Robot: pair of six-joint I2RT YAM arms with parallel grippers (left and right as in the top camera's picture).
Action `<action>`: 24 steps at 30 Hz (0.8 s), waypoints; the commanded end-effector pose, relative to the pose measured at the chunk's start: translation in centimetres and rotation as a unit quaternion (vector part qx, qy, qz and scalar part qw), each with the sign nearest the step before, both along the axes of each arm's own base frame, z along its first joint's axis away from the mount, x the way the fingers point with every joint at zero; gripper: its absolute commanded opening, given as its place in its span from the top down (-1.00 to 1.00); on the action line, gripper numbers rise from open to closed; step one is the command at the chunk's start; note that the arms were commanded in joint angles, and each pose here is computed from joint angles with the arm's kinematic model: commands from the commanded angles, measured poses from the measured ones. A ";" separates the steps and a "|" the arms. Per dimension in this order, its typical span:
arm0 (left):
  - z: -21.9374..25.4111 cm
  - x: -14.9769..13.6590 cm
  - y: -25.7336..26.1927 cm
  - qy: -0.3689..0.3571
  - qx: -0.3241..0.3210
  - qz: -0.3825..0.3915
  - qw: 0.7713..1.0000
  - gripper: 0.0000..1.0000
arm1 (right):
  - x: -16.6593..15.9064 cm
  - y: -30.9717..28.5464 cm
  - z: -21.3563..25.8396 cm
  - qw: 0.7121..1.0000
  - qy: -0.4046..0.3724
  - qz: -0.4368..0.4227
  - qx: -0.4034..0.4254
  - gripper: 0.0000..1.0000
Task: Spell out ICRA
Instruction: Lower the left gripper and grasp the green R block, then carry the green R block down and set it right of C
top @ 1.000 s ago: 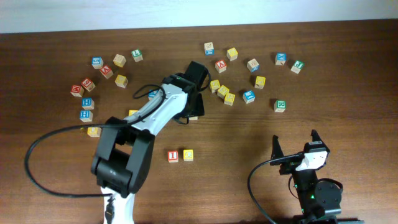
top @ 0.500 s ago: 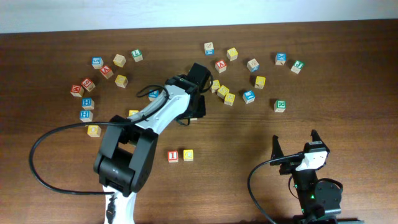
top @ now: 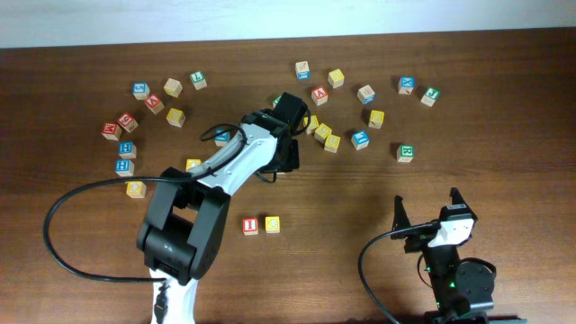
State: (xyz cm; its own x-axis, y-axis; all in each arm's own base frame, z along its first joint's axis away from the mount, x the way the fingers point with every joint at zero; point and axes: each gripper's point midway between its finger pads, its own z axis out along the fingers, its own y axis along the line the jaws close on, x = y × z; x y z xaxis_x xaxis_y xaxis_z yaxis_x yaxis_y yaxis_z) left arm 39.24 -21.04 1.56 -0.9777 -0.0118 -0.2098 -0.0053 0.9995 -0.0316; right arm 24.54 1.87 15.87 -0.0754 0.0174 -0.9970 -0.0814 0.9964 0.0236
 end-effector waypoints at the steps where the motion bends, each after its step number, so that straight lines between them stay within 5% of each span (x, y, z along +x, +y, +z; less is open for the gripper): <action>1: -0.3 -0.6 0.0 0.011 0.005 -0.005 1.000 0.43 | 0.0 0.0 -0.3 1.000 0.002 -0.002 0.000 -0.97; 6: 1.4 -1.4 0.3 0.019 0.005 -0.006 1.000 0.46 | 0.0 0.0 -0.3 1.000 0.002 -0.002 0.000 -0.97; 10: 7.4 -1.3 0.2 -0.033 -0.026 -0.007 0.999 0.47 | 0.0 0.0 -0.3 1.000 0.002 -0.002 0.000 -0.96; 14: 13.0 -4.4 -1.3 -0.036 -0.094 -0.033 0.994 0.49 | 0.0 0.0 -0.3 1.000 0.002 -0.002 0.000 -0.97; 19: 11.2 -10.9 -3.6 0.043 -0.069 -0.085 0.993 0.54 | 0.0 0.0 -0.3 1.000 0.002 -0.002 0.000 -0.97; 24: 5.5 -15.3 -3.2 0.082 -0.022 -0.040 0.996 0.50 | 0.0 0.0 -0.3 1.000 0.002 -0.002 0.000 -0.97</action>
State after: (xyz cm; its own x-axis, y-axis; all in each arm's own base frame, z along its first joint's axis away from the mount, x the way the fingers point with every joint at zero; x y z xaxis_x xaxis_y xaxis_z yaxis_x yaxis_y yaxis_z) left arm 24.99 -25.58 9.57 -0.9850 0.1532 -0.0795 0.1625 0.9784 -0.1277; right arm 24.54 1.87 15.87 -0.0755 0.0182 -0.9970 -0.0813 0.9964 0.0243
